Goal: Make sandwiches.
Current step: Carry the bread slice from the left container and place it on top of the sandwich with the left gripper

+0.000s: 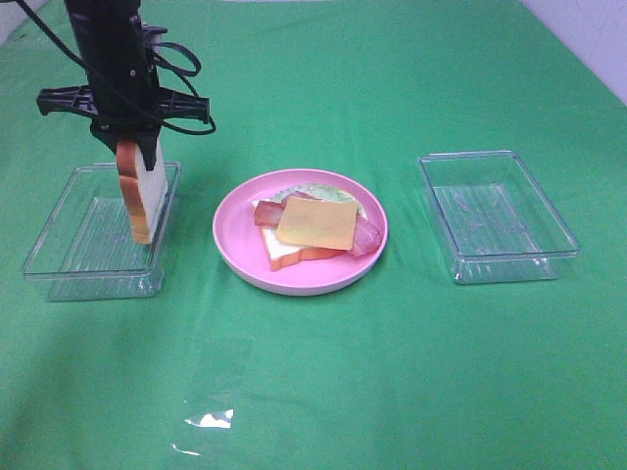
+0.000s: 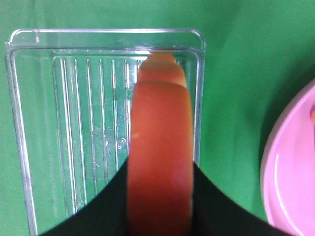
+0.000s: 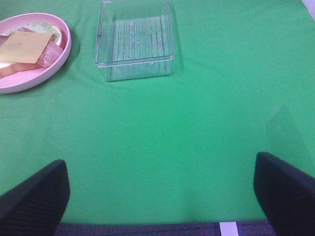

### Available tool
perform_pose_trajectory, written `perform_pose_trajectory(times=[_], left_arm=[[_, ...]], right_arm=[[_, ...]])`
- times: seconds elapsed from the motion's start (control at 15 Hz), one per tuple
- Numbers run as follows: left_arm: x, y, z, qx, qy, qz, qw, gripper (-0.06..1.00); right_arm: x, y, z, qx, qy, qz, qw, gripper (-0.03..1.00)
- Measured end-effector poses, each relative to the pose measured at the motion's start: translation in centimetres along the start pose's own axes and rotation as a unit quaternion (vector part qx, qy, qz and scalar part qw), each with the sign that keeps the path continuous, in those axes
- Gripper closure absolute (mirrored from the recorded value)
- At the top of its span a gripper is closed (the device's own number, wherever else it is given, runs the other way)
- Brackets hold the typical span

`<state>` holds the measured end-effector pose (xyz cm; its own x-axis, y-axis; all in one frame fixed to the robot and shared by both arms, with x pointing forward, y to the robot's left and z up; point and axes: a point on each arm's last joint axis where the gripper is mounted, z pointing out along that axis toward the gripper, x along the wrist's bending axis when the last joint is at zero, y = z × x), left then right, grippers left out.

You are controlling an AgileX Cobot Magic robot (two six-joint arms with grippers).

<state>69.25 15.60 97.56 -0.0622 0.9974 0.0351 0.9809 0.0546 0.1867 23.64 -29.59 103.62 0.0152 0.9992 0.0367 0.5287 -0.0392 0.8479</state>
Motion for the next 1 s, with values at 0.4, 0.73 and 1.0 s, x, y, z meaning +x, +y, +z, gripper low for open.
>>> perform_pose_trajectory(times=[0.4, 0.73, 1.0], left_arm=[[0.3, 0.1, -4.5, -0.043, -0.024, 0.004, 0.999, 0.74], [0.5, -0.7, -10.3, -0.087, -0.082, 0.027, 0.992, 0.74], [-1.8, -1.4, -10.1, -0.050, -0.202, 0.080, 0.975, 0.74]], right_arm=[[0.0, 0.0, 0.0, 0.000, 0.000, 0.000, 1.000, -0.01], [0.0, 0.0, 0.0, 0.000, 0.001, 0.000, 1.000, -0.01], [0.0, 0.0, 0.0, 0.000, 0.001, 0.000, 1.000, -0.01]])
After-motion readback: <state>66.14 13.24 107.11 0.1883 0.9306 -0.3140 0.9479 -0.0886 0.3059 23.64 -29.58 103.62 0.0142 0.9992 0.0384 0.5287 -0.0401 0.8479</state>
